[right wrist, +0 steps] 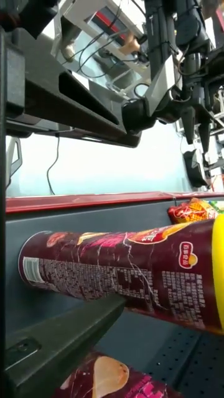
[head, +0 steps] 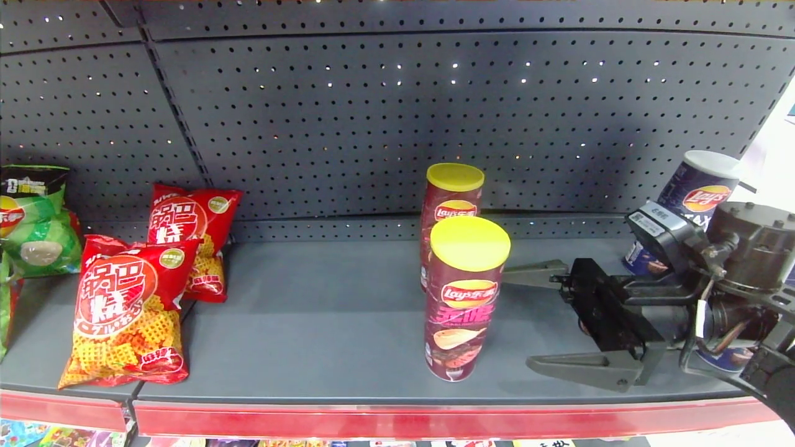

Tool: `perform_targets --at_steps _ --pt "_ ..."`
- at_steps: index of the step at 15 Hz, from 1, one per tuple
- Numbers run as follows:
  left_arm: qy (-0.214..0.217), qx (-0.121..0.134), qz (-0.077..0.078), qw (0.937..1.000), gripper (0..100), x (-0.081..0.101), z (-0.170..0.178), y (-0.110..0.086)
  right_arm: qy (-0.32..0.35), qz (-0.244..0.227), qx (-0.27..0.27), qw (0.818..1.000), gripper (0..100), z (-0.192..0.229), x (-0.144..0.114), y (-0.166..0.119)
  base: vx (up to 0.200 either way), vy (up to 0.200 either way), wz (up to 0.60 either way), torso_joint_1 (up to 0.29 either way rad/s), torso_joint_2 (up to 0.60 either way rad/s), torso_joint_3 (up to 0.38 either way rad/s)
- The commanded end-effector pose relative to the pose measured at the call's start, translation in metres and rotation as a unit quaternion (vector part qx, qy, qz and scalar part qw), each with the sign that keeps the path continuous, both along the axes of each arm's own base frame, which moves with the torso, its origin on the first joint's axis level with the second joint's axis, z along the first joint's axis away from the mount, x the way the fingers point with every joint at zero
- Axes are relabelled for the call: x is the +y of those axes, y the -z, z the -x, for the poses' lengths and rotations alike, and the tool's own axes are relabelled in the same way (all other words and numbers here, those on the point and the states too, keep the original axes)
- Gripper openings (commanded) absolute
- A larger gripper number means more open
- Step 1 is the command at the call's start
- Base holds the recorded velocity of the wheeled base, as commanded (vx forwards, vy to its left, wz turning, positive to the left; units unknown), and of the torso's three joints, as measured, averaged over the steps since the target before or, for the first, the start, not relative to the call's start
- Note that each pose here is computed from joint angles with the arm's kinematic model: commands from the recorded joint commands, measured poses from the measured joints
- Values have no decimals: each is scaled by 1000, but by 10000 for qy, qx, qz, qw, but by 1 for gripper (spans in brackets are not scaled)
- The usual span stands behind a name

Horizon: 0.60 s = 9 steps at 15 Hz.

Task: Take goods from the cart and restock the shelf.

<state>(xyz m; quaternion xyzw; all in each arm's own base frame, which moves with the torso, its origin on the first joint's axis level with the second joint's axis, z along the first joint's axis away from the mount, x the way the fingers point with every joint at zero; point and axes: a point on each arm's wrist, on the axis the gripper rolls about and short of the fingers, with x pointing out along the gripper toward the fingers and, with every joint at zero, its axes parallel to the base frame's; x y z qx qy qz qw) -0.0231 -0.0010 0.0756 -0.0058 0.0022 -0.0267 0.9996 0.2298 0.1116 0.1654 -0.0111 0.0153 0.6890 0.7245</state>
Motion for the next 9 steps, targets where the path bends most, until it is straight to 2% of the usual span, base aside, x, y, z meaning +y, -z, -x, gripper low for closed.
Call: perform_targets --at_steps 1,9 --pt "1 3 4 10000 100 0 0 0 -5 10 25 10000 100 2 0 1 0 0 0 0 0 0" --pt "1 3 4 10000 100 0 0 0 10 33 82 10000 100 3 -1 4 0 0 0 0 0 0"
